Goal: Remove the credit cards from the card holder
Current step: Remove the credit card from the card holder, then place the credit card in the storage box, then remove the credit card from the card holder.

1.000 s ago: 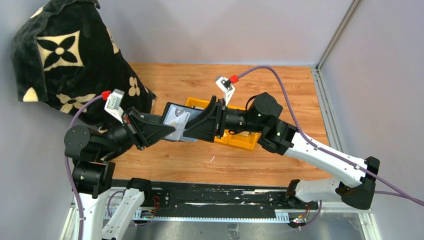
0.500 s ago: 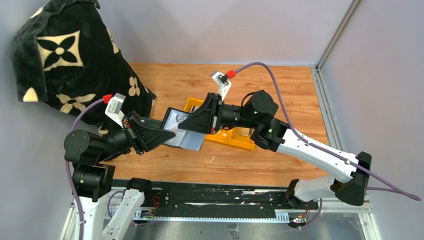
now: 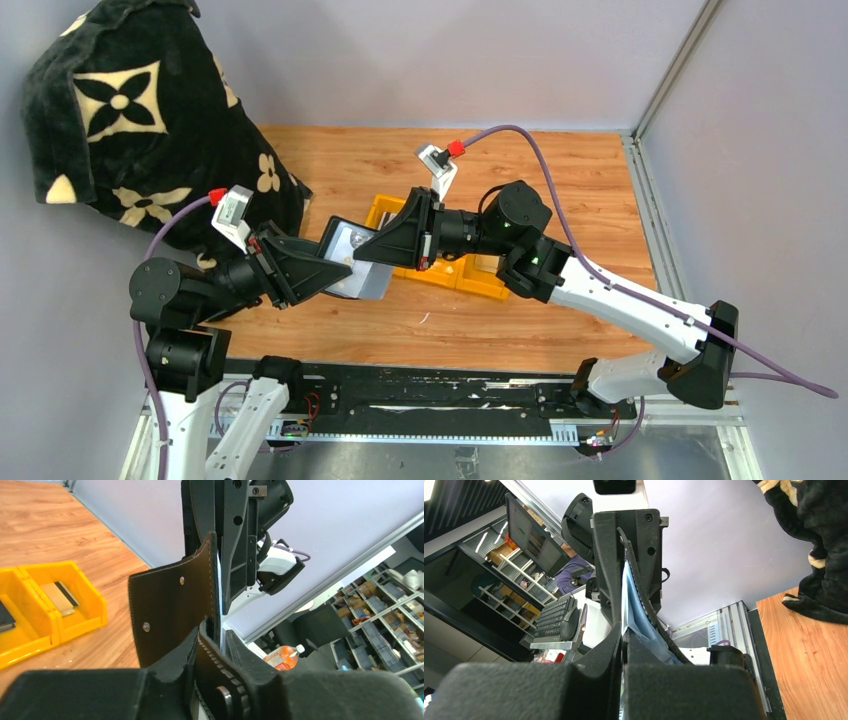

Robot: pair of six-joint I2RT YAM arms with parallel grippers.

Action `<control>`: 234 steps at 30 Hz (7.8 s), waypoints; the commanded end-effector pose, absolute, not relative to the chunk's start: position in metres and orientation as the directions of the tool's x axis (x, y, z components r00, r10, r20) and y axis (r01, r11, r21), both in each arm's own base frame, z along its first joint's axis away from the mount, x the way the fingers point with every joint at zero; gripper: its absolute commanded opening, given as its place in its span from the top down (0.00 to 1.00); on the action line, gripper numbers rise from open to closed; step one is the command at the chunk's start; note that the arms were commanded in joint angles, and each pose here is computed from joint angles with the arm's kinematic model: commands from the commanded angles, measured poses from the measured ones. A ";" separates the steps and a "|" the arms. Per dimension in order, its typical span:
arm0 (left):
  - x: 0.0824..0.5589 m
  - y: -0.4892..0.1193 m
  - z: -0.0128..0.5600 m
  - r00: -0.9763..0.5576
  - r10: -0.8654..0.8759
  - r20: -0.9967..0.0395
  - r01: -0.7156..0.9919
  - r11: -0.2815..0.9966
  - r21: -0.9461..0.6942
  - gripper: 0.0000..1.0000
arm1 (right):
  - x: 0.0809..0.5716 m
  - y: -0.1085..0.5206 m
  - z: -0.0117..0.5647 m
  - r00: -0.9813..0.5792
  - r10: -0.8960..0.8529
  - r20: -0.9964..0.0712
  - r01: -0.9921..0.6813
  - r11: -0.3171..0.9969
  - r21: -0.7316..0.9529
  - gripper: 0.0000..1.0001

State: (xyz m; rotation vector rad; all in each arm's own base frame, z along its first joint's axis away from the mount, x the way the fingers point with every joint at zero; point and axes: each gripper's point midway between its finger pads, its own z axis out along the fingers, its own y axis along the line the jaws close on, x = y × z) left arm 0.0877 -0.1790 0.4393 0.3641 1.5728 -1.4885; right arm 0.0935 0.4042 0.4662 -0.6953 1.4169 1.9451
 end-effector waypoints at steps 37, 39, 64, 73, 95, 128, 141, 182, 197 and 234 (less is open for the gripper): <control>0.086 -0.176 0.468 -0.512 -0.408 -0.756 0.743 0.232 -0.628 0.98 | 0.071 0.376 0.460 -0.671 0.238 -0.702 -0.735 -0.340 0.587 1.00; 0.086 -0.176 0.468 -0.516 -0.409 -0.753 0.739 0.233 -0.632 0.96 | 0.070 0.375 0.460 -0.669 0.237 -0.705 -0.737 -0.340 0.585 1.00; 0.085 -0.174 0.474 -0.496 -0.426 -0.757 0.741 0.248 -0.625 0.99 | 0.072 0.378 0.451 -0.666 0.217 -0.714 -0.741 -0.303 0.599 1.00; 0.100 -0.164 0.477 -0.432 -0.477 -0.766 0.705 0.351 -0.616 1.00 | 0.075 0.376 0.447 -0.672 0.261 -0.693 -0.739 -0.302 0.602 1.00; 0.123 -0.131 0.482 -0.182 -0.373 -0.910 0.645 0.652 -0.397 1.00 | 0.114 0.362 0.393 -0.720 0.148 -0.678 -0.693 -0.090 0.715 1.00; 0.109 -0.152 0.458 -0.253 -0.236 -0.938 0.758 0.555 -0.343 1.00 | 0.369 0.415 0.128 -0.874 -0.081 -0.479 -0.374 0.742 0.557 1.00; 0.102 -0.155 0.459 -0.244 -0.224 -0.943 0.782 0.529 -0.329 1.00 | 0.394 0.425 0.086 -0.877 -0.079 -0.473 -0.337 0.804 0.491 0.97; 0.050 -0.178 0.504 -0.307 -0.262 -0.915 0.910 0.200 -0.363 1.00 | 0.080 0.368 0.397 -0.209 0.139 -0.968 -0.938 -0.309 0.158 0.13; 0.046 -0.177 0.509 -0.296 -0.268 -0.917 0.912 0.207 -0.354 1.00 | 0.041 0.356 0.402 -0.198 0.166 -0.966 -0.924 -0.361 0.128 0.33; 0.052 -0.177 0.511 -0.318 -0.290 -0.903 0.894 0.225 -0.387 1.00 | 0.053 0.357 0.449 -0.126 0.304 -0.944 -0.980 -0.186 0.071 0.90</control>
